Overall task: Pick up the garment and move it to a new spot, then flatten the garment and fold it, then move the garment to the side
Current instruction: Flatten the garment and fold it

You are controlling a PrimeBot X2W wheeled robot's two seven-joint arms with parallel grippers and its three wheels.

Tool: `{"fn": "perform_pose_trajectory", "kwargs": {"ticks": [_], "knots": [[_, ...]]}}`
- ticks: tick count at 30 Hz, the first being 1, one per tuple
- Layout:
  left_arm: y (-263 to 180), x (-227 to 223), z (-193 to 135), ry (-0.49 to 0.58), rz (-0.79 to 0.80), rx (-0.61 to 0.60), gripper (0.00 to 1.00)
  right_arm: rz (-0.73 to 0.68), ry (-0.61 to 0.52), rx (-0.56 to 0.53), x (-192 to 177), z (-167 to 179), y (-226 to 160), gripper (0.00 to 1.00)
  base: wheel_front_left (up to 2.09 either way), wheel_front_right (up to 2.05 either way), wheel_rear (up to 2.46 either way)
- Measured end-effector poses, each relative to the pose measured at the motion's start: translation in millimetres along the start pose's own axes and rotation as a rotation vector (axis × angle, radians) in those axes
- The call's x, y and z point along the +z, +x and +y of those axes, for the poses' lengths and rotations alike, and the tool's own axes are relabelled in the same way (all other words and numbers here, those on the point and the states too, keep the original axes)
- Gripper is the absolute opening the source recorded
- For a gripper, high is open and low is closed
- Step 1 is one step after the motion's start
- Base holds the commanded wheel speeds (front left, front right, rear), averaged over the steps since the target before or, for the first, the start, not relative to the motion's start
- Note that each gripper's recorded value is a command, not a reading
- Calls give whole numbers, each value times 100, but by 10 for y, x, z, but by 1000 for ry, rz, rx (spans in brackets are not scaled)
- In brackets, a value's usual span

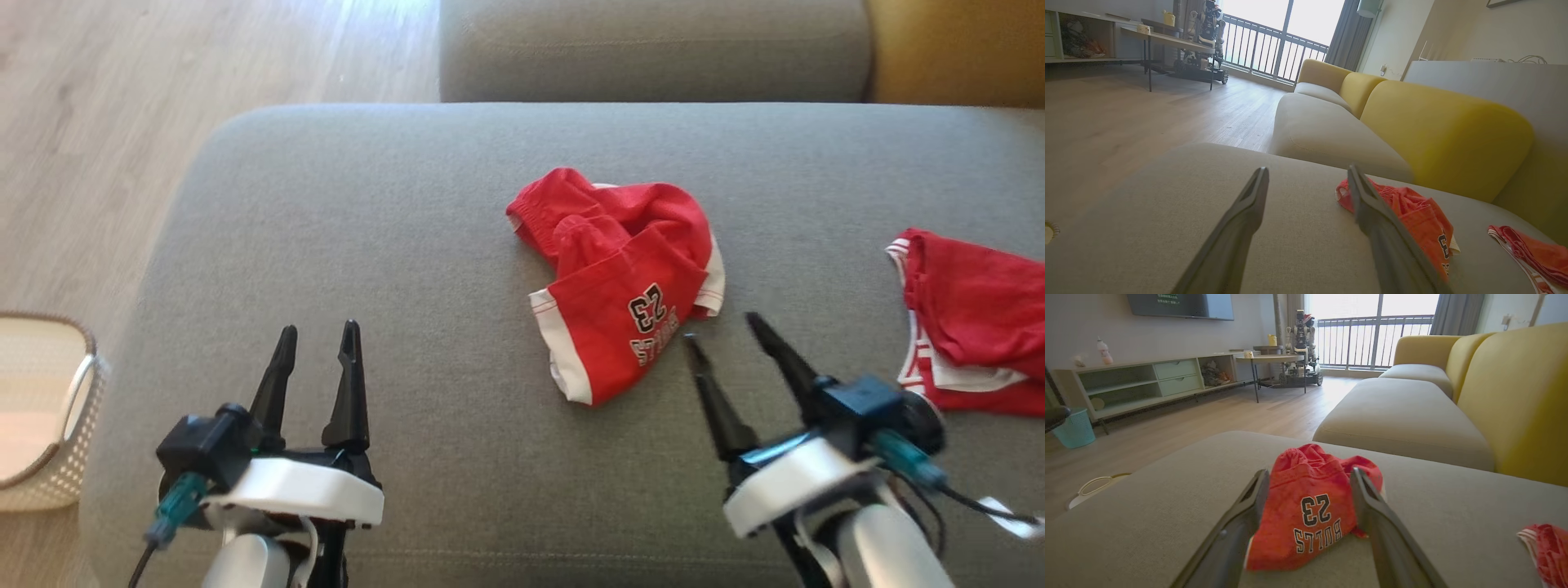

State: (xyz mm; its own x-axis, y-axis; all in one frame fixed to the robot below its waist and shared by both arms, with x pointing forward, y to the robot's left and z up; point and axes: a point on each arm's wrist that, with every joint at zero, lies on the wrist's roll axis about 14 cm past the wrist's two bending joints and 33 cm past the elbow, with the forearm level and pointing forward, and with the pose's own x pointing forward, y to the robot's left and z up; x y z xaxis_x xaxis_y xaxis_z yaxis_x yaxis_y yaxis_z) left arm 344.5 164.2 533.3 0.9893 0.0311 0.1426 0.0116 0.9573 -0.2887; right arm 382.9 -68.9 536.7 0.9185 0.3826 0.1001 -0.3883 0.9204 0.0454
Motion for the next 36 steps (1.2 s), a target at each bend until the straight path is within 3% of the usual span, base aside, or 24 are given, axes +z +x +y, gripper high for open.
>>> {"fn": "perform_pose_trajectory", "kwargs": {"ticks": [7, 15, 23, 24, 25, 36], "knots": [[-79, -113, 156, 5, 38, 38, 100, 82, -52, 164, -156, 437, 436, 100, 0, 0, 0], [-122, -121, 281, -25, 46, 101, 100, 257, -113, 194, -641, 363, 859, 100, 0, 0, 0], [-231, -180, 483, -28, 71, 190, 100, 347, -110, 232, -1004, 435, 1079, 100, 0, 0, 0], [-245, -191, 494, -26, 76, 195, 100, 365, -109, 232, -1071, 426, 1097, 25, 0, 0, 0], [-248, -194, 492, -26, 77, 195, 100, 368, -108, 229, -1086, 418, 1105, 0, 0, 0, 0], [-223, -167, 359, -37, 64, 149, 100, 276, -109, 204, -839, 376, 1073, 0, 0, 0, 0]]}}
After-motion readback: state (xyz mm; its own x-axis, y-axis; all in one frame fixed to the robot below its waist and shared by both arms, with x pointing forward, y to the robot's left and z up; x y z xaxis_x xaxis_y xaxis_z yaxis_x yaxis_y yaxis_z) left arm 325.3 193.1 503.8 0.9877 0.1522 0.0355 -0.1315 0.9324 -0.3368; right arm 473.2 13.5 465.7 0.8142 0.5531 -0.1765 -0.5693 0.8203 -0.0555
